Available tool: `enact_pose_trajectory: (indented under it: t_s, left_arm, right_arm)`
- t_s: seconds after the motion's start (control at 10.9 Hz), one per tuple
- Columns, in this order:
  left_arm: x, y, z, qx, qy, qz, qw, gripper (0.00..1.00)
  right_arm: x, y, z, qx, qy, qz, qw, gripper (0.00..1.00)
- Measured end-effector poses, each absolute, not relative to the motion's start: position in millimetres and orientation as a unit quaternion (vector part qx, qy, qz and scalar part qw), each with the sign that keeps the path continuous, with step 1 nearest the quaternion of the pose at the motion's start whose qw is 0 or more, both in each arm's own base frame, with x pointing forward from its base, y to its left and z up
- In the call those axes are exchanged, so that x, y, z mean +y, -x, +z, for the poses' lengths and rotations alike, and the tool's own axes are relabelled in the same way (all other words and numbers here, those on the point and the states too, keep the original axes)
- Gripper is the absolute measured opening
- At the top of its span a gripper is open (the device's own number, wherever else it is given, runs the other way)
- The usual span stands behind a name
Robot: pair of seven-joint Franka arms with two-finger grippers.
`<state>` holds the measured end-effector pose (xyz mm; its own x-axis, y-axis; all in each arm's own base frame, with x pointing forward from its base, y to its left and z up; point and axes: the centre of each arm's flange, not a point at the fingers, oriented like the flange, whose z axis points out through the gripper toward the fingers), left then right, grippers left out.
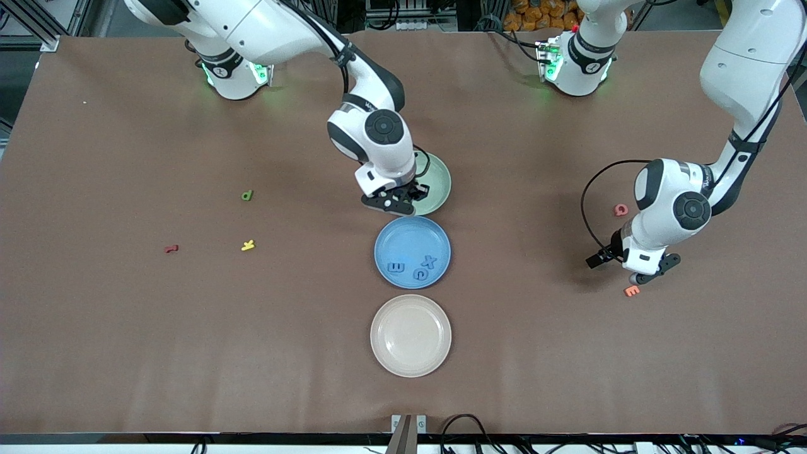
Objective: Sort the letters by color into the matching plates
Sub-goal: 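Carry the green B to the green plate while the left gripper grasps blue letter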
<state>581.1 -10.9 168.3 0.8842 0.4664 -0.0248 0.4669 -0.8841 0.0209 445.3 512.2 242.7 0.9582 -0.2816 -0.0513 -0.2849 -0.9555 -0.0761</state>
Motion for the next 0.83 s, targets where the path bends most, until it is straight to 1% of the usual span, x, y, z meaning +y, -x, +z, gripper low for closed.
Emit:
enact_pose_trajectory:
  t_s: [0.09, 0.46, 0.55, 0.64, 0.74, 0.83]
  left_arm:
    - [-9, -582, 168, 0.238, -0.971, -0.009, 0.013, 0.96]
    - [6, -590, 178, 0.244, -0.970, 0.003, 0.015, 0.41]
    - [5, -591, 179, 0.242, -0.970, 0.005, 0.015, 0.35]
    - [4, -591, 179, 0.241, -0.970, 0.005, 0.015, 0.35]
    - [3, -591, 179, 0.240, -0.971, 0.005, 0.016, 0.35]
    - [2, -591, 179, 0.240, -0.971, 0.005, 0.016, 0.35]
  right_arm:
    - [520, -436, 243, 0.144, 0.989, 0.018, 0.040, 0.25]
    - [545, -404, 242, 0.141, 0.989, 0.011, 0.034, 0.25]
    - [549, -399, 241, 0.138, 0.990, 0.011, 0.034, 0.25]
    - [551, -396, 241, 0.137, 0.990, 0.011, 0.034, 0.25]
    - [551, -395, 241, 0.137, 0.990, 0.011, 0.034, 0.34]
    - [551, -396, 241, 0.137, 0.990, 0.011, 0.033, 0.49]
